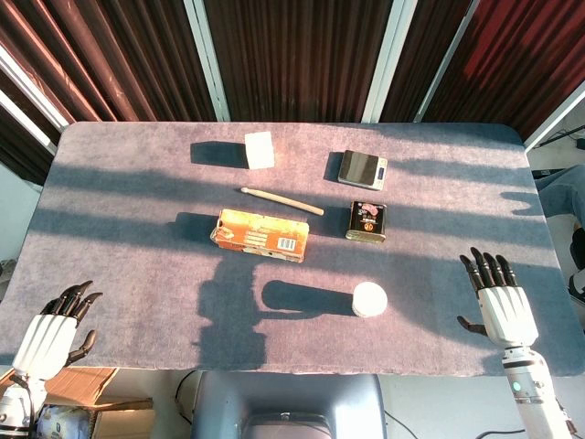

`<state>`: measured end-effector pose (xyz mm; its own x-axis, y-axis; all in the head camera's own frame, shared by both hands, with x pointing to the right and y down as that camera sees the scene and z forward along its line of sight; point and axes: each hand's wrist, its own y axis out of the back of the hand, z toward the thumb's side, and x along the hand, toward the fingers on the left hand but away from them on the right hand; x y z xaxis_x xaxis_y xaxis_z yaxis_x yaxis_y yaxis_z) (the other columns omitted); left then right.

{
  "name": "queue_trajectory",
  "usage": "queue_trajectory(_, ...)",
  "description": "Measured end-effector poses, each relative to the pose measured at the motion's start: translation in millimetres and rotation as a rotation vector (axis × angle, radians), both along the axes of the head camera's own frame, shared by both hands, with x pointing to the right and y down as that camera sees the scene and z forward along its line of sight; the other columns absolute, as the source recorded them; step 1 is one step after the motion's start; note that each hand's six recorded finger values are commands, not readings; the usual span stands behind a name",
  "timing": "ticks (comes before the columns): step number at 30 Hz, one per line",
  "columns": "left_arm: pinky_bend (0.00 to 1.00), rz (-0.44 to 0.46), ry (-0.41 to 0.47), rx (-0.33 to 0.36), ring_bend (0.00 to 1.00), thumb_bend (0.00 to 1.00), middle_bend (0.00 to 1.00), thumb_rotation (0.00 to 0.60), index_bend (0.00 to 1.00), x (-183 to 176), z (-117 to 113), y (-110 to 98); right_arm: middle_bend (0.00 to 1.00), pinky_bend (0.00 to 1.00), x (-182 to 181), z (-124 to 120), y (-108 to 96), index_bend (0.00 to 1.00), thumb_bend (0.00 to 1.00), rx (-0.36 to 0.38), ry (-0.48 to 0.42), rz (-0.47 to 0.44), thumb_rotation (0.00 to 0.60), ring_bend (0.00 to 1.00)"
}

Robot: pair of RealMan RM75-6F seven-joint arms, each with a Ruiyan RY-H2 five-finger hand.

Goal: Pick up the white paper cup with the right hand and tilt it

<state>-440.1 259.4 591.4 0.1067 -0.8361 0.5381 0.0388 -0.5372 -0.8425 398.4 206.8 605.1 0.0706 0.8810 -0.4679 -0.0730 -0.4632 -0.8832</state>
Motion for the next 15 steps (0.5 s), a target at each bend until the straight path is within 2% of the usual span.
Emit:
queue_trajectory(6,0.29,-0.007,-0.004,-0.002,0.1,0.41,0.07,0.6,0.21,-1.2,0.4,-0.4,0.0,0.11,-2.9,1.5,-1.3,0.02,0.21,0.001,-0.051,-0.008,0.6,0.0)
queue_trajectory(11,0.29,-0.007,0.0,0.0,0.1,0.4,0.07,0.6,0.21,-0.8,-0.6,-0.2,0.0,0.16,-11.8,8.1,-2.5,0.04,0.21,-0.043,-0.16,-0.026,0.6,0.0)
queue_trajectory(15,0.29,-0.006,0.005,0.001,0.1,0.4,0.07,0.6,0.21,-0.9,-1.8,0.1,0.04,0.2,-21.8,18.8,-4.7,0.06,0.21,-0.095,-0.269,-0.044,0.6,0.05)
